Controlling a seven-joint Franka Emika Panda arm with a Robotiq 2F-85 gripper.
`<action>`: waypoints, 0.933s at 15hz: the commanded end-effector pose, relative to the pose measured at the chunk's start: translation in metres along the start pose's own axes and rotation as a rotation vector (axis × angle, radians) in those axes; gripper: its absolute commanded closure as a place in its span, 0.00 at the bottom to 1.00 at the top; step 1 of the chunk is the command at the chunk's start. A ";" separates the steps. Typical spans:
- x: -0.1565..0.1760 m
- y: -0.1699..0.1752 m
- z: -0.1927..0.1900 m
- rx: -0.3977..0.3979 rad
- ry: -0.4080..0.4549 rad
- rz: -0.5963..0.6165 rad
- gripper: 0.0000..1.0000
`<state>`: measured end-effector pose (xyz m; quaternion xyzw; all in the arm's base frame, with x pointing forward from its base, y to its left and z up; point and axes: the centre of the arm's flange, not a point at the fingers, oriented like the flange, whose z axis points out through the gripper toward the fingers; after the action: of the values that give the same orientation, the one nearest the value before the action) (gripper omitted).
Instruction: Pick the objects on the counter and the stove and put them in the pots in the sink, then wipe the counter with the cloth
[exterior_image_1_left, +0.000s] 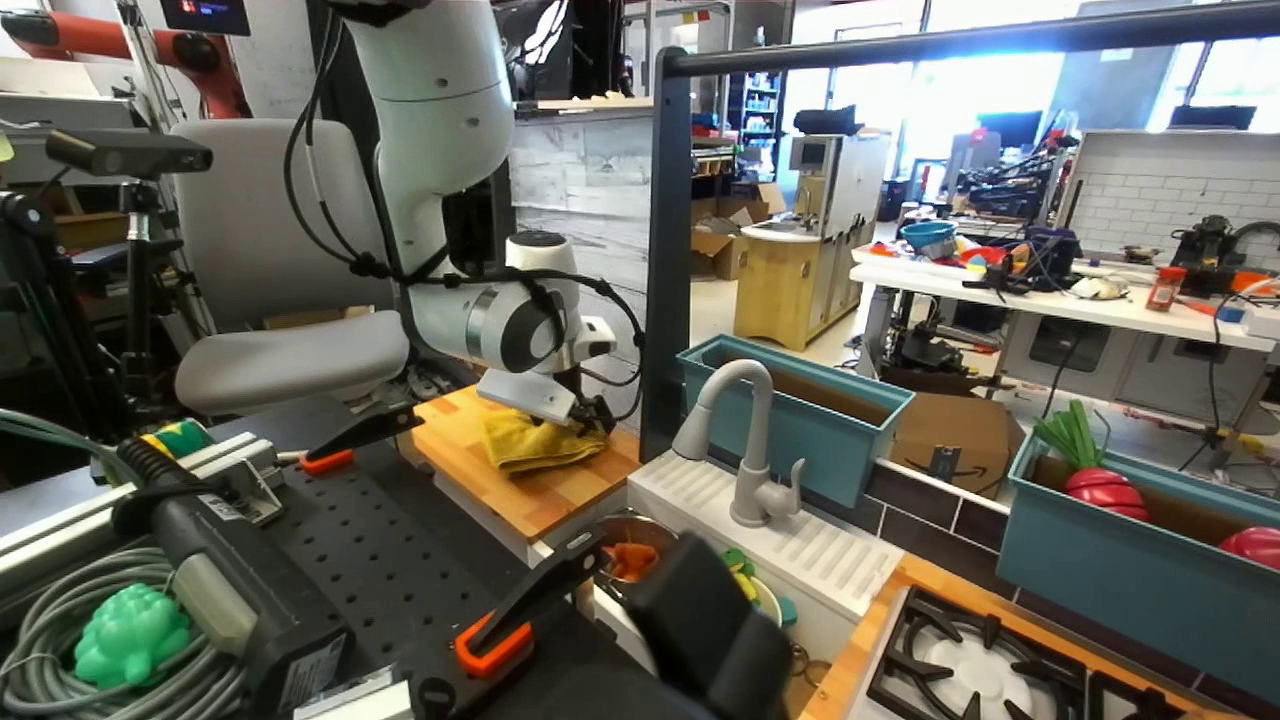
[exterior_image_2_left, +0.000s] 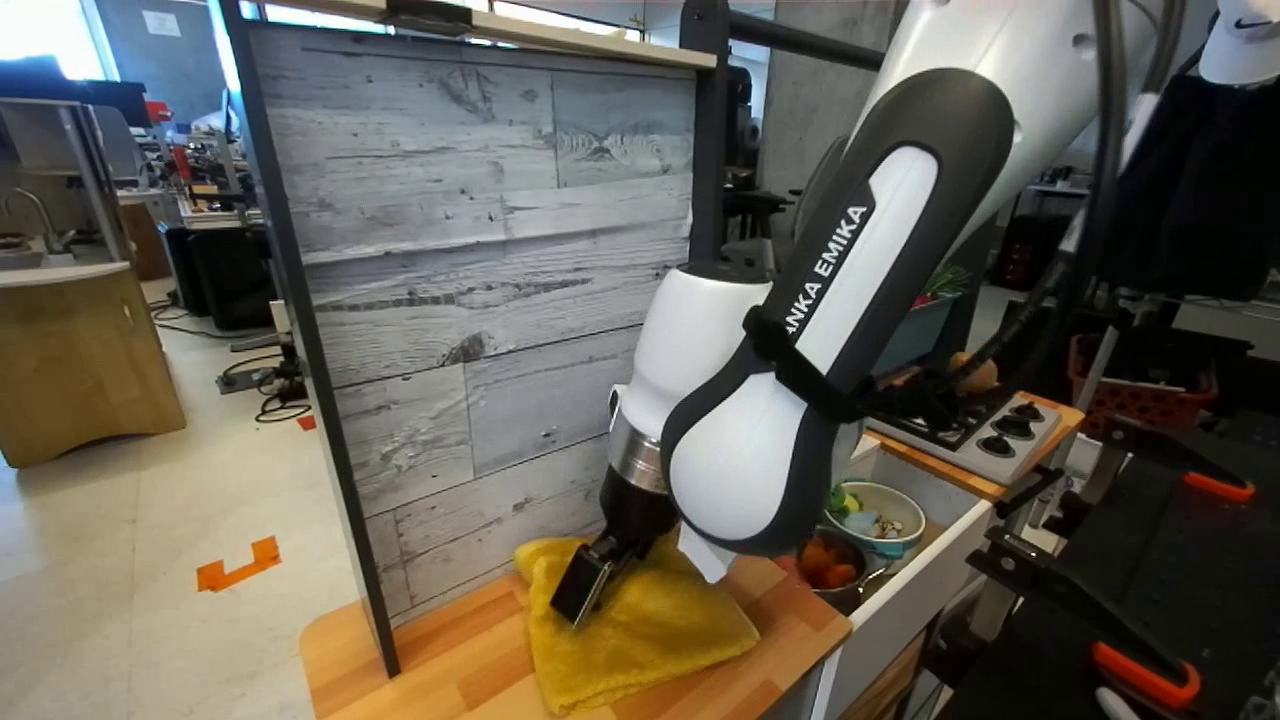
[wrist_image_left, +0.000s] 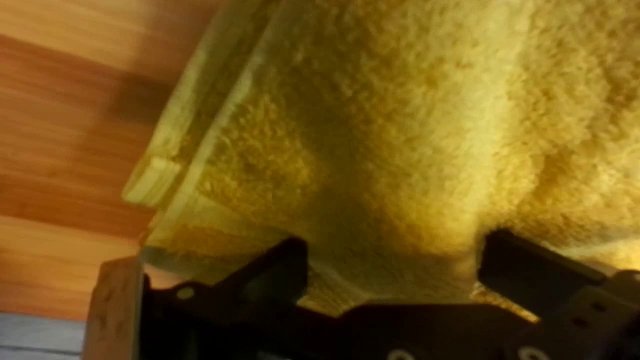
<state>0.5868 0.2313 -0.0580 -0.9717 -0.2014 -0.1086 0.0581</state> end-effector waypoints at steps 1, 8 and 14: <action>-0.015 -0.083 0.039 0.034 -0.065 -0.172 0.00; -0.018 -0.121 0.018 0.035 -0.145 -0.148 0.00; -0.078 -0.006 -0.021 -0.069 -0.154 0.144 0.00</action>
<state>0.5353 0.2734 -0.0585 -0.9781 -0.2001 -0.0473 0.0323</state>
